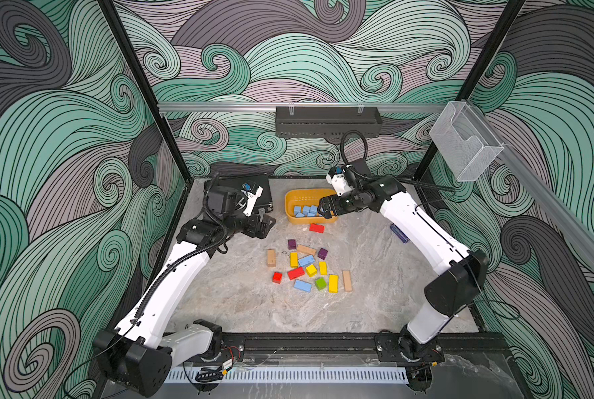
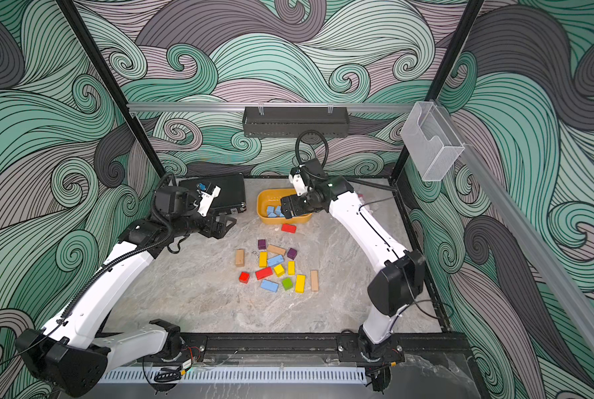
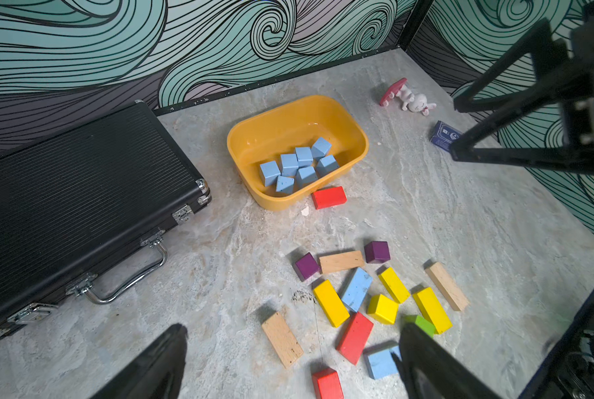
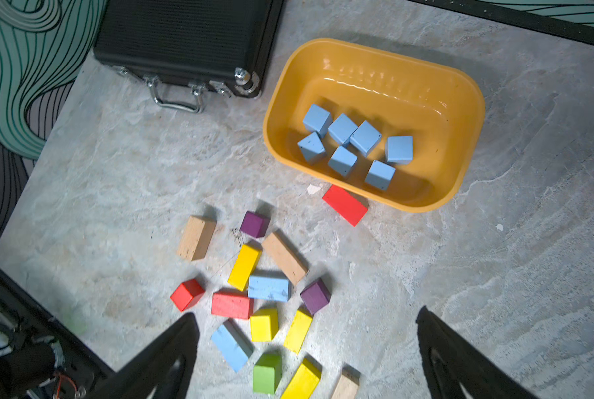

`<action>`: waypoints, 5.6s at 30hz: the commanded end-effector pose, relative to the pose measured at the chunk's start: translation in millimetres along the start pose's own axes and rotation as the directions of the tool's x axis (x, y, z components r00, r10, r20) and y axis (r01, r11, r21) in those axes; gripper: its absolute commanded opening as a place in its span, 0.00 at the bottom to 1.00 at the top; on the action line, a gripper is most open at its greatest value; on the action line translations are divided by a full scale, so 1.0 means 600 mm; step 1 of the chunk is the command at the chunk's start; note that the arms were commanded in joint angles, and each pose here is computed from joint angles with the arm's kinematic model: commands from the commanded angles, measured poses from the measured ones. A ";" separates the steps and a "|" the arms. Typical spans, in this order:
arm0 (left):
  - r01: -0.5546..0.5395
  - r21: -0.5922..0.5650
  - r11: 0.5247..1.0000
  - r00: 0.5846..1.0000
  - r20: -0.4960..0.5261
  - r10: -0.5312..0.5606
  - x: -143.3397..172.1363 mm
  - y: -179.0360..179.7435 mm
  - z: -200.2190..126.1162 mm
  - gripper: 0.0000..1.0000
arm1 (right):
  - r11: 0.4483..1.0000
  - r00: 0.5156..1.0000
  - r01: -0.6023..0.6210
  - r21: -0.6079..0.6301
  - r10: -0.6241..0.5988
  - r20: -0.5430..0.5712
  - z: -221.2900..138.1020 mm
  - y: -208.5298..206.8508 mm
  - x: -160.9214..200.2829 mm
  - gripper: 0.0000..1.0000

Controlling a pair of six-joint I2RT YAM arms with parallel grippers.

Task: Pick out the blue building blocks
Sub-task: Place the building block in the storage box, then pick up the building block from the center of the board.

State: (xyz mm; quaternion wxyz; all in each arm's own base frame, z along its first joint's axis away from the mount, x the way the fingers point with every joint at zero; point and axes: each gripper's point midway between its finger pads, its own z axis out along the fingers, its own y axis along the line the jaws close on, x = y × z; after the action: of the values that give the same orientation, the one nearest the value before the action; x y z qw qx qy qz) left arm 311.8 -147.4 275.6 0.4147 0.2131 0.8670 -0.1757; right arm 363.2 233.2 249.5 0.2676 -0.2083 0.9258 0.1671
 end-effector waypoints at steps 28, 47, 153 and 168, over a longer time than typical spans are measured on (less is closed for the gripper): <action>0.232 0.021 0.973 0.941 -0.258 -0.219 0.168 -0.137 0.017 0.96 | 0.945 0.961 -0.276 -0.177 0.278 -0.016 -0.067 0.025 0.298 1.00; 0.281 -0.171 0.944 0.817 -0.474 -0.329 0.281 -0.193 0.100 0.97 | 0.860 0.882 -0.452 -0.236 0.471 0.029 -0.028 0.008 0.374 1.00; -0.066 -0.156 0.986 0.843 -0.537 -0.029 0.172 -0.191 0.150 0.00 | 0.892 0.912 -0.380 -0.246 0.405 0.060 -0.072 -0.033 0.263 1.00; -0.052 -0.164 0.985 0.919 -0.394 -0.017 0.020 -0.120 0.212 0.00 | 0.928 0.939 -0.314 -0.200 0.335 0.083 -0.066 -0.051 0.200 1.00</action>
State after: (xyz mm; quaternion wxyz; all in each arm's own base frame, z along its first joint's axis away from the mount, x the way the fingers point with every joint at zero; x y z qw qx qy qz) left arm 329.5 -265.0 190.9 0.2299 0.2041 0.9499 -0.0557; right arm 259.9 157.5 199.9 0.2532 -0.0530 0.9114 0.3200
